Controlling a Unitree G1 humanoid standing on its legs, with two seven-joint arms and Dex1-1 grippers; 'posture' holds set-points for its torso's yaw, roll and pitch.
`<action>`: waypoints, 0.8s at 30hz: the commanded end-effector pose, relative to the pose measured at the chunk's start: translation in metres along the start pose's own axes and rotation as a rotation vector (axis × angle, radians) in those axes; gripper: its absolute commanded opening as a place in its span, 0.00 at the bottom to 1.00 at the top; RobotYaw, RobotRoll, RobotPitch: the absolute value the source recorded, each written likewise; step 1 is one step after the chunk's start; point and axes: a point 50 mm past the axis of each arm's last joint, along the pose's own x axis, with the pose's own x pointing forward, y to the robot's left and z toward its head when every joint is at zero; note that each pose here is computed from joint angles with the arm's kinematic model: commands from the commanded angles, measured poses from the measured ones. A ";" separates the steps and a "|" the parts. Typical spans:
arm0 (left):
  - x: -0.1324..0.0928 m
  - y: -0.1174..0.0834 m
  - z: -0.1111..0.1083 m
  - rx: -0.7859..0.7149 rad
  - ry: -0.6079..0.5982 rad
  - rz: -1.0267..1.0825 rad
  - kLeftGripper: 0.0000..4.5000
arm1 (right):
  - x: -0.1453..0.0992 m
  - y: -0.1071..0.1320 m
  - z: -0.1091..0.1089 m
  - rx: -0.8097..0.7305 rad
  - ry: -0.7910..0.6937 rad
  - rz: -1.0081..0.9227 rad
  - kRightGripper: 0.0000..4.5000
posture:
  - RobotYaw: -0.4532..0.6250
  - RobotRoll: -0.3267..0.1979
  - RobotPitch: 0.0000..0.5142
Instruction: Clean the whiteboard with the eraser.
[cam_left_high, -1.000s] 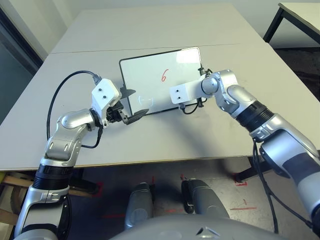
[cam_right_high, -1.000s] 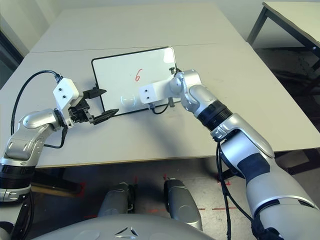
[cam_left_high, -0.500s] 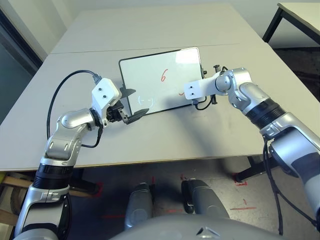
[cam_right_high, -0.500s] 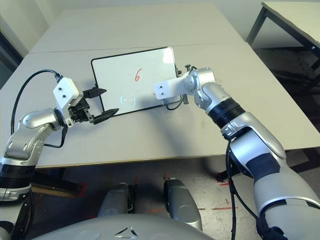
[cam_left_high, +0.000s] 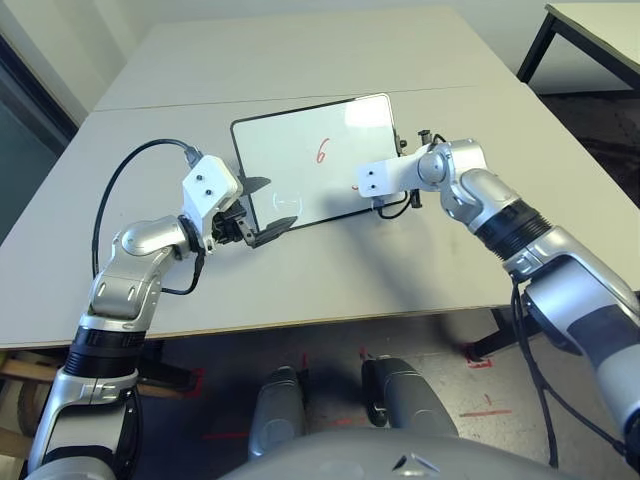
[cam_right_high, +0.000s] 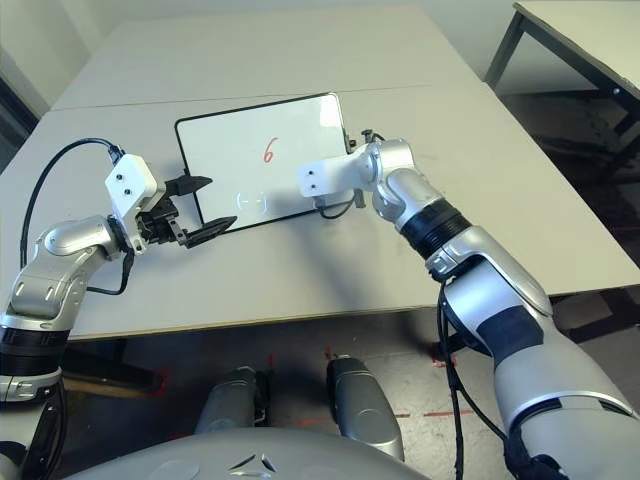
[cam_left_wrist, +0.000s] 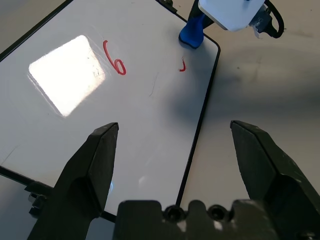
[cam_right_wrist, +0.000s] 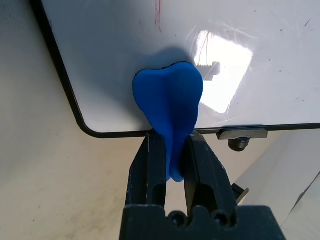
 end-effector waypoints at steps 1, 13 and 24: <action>-0.002 0.001 -0.003 -0.005 0.023 0.003 1.00 | -0.001 0.003 0.015 -0.026 -0.037 -0.007 0.07 | 0.36 0.62 0.18; -0.005 0.002 -0.003 -0.006 0.023 0.019 1.00 | -0.002 0.019 0.041 -0.101 -0.104 0.028 0.06 | 0.37 0.62 0.17; -0.005 0.002 -0.003 -0.005 0.022 0.023 1.00 | 0.000 0.025 0.053 -0.114 -0.127 0.029 0.06 | 0.38 0.62 0.17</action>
